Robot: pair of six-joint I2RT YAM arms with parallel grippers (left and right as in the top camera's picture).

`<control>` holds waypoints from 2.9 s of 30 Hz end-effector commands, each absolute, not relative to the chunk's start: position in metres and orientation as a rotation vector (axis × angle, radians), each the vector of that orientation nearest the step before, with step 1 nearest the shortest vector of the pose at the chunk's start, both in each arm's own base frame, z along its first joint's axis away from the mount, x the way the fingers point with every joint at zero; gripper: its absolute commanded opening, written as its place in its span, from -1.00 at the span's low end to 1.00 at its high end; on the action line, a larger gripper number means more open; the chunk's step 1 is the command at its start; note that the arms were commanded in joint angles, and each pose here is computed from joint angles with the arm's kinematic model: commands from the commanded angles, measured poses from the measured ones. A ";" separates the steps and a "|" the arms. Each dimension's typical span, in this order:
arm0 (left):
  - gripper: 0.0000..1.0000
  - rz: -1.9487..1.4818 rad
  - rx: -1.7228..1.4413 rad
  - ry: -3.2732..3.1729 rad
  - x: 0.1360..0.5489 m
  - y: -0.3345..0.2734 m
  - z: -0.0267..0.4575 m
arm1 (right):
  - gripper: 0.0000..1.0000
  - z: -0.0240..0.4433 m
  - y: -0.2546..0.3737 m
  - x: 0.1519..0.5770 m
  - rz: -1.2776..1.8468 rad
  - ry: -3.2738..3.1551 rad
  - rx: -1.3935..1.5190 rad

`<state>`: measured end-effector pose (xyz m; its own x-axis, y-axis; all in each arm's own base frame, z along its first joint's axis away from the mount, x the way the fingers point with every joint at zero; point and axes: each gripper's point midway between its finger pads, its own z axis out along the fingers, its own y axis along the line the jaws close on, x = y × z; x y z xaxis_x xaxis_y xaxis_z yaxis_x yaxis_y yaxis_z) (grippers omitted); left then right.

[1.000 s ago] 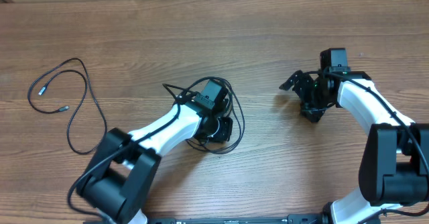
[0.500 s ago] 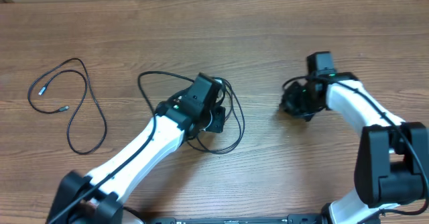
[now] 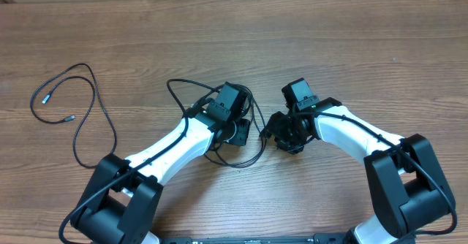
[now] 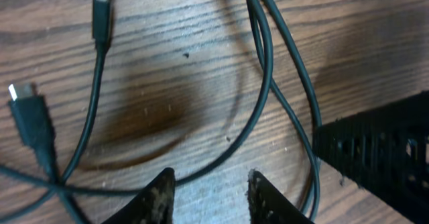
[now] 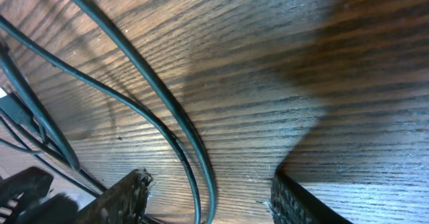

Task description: Untangle cables

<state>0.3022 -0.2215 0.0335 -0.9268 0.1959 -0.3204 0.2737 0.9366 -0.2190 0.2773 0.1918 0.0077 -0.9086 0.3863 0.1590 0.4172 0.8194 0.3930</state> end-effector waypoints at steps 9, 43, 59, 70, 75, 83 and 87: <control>0.18 -0.375 0.639 2.662 0.314 -0.233 0.035 | 0.36 -0.008 0.182 0.264 -0.567 -2.903 -0.692; 0.27 -0.376 0.631 2.668 0.314 -0.231 0.034 | 1.00 -0.008 0.182 0.264 -0.569 -2.904 -0.692; 0.09 -0.379 0.645 2.645 0.317 -0.234 0.037 | 1.00 -0.008 0.182 0.264 -0.569 -2.904 -0.692; 0.19 -0.172 0.800 2.673 0.315 -0.211 0.012 | 1.00 -0.008 0.182 0.264 -0.569 -2.904 -0.692; 0.22 -0.177 0.798 2.669 0.315 -0.212 0.012 | 1.00 -0.008 0.182 0.264 -0.569 -2.904 -0.692; 0.11 -0.173 0.810 2.659 0.317 -0.212 0.013 | 1.00 -0.008 0.182 0.264 -0.569 -2.904 -0.692; 0.33 -0.173 0.809 2.659 0.317 -0.212 0.013 | 1.00 -0.008 0.182 0.264 -0.569 -2.904 -0.692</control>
